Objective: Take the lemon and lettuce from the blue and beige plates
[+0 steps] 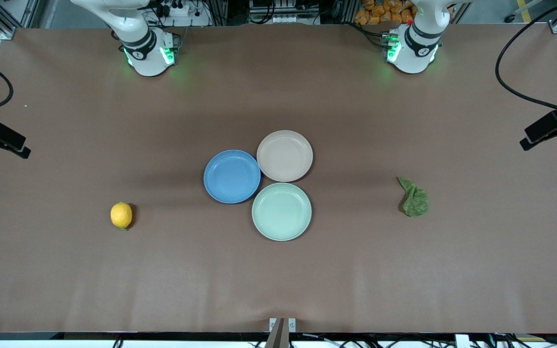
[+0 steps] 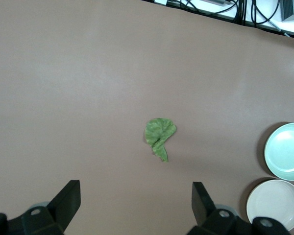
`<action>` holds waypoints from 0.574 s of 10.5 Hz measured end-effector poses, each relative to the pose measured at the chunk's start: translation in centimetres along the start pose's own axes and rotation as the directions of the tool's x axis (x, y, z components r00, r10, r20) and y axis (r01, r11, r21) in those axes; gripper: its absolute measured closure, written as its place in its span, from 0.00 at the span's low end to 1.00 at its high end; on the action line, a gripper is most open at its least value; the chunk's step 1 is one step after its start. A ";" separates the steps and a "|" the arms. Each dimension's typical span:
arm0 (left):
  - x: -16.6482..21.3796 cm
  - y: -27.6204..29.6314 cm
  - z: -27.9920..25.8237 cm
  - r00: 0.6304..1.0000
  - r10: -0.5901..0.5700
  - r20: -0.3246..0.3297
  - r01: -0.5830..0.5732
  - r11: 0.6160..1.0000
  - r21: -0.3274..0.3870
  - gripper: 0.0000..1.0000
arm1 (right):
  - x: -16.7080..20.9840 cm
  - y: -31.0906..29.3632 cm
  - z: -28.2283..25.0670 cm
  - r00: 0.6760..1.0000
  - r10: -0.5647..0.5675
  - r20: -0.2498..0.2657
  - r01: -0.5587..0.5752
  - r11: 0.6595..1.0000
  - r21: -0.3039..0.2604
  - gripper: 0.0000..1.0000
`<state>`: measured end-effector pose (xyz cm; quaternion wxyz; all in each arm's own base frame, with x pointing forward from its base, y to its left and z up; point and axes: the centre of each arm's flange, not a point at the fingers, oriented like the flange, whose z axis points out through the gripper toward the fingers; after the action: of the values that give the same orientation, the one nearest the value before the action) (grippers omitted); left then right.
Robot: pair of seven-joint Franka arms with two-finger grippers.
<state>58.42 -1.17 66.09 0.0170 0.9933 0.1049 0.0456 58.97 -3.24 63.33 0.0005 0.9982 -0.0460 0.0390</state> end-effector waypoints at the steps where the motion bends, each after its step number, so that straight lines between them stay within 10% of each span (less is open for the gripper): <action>1: -0.1 -0.3 -0.1 1.000 -0.004 0.003 0.004 1.000 0.002 0.00 | 0.0 -0.1 0.0 1.000 -0.003 0.002 0.003 1.000 0.002 0.00; 6: -0.1 -2.5 0.9 0.997 -0.050 0.062 0.052 0.998 -0.019 0.00 | 0.1 -0.6 1.5 0.998 -0.035 0.055 0.034 0.999 0.005 0.00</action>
<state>57.89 1.28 65.07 0.0315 0.9910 0.1292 0.0158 59.20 -2.66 61.86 -0.0019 0.9995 -0.0287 0.0117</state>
